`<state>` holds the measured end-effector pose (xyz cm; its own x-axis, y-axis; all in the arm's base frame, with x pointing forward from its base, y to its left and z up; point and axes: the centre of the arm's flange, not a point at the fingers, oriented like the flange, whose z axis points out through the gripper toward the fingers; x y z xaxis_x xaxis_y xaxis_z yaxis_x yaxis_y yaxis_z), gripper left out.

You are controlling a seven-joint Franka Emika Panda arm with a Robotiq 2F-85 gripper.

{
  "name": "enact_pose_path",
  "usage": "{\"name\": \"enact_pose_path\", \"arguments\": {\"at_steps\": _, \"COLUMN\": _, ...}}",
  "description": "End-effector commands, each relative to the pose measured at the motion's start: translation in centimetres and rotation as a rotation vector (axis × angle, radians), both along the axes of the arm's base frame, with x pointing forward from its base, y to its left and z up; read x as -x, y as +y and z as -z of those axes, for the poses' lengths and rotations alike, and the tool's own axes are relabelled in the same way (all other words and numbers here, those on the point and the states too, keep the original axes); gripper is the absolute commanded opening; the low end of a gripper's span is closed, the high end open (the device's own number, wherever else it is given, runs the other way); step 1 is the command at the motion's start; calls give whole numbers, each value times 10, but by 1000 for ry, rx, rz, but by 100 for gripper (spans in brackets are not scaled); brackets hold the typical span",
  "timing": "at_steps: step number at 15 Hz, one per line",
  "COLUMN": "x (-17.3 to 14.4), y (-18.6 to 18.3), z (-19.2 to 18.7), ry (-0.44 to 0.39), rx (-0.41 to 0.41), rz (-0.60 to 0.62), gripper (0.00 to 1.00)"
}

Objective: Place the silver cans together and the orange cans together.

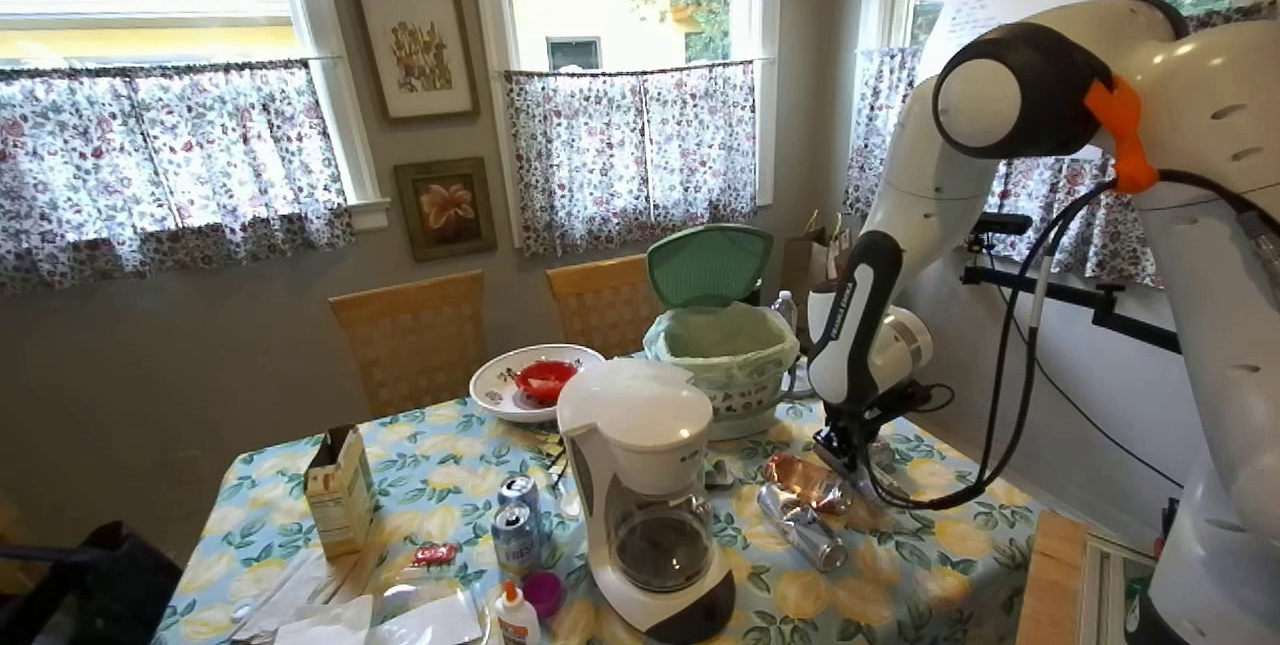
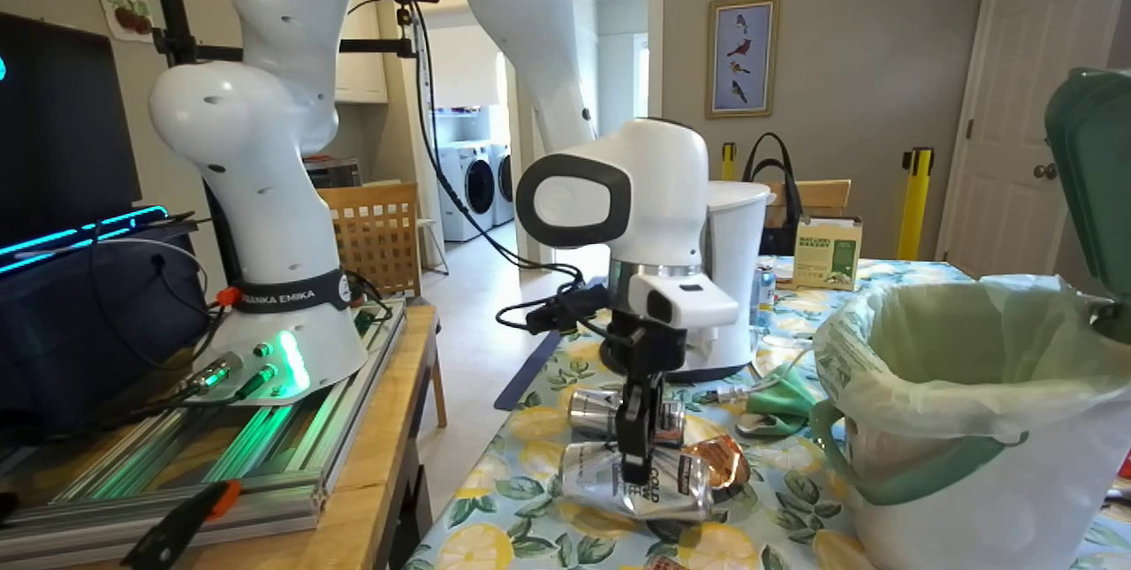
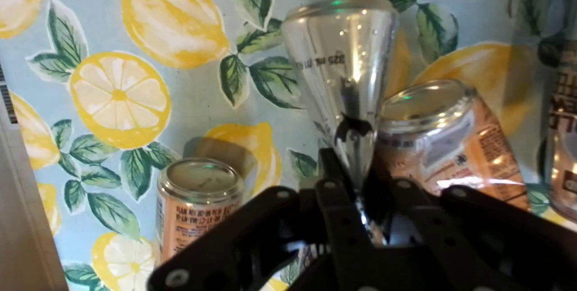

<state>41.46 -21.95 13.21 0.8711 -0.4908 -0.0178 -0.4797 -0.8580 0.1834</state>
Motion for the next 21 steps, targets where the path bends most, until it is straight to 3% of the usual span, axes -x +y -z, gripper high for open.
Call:
{"name": "enact_pose_path", "arguments": {"at_steps": 1, "x": -2, "y": 20, "z": -26, "ry": -25, "rx": -8, "rz": -29, "gripper": 4}}
{"name": "enact_pose_path", "arguments": {"at_steps": 12, "x": -36, "y": 82, "z": -63, "ry": -43, "rx": -98, "rz": -126, "gripper": 4}}
{"name": "enact_pose_path", "arguments": {"at_steps": 21, "x": -64, "y": 137, "z": -49, "ry": -5, "rx": -183, "rz": -162, "gripper": 4}}
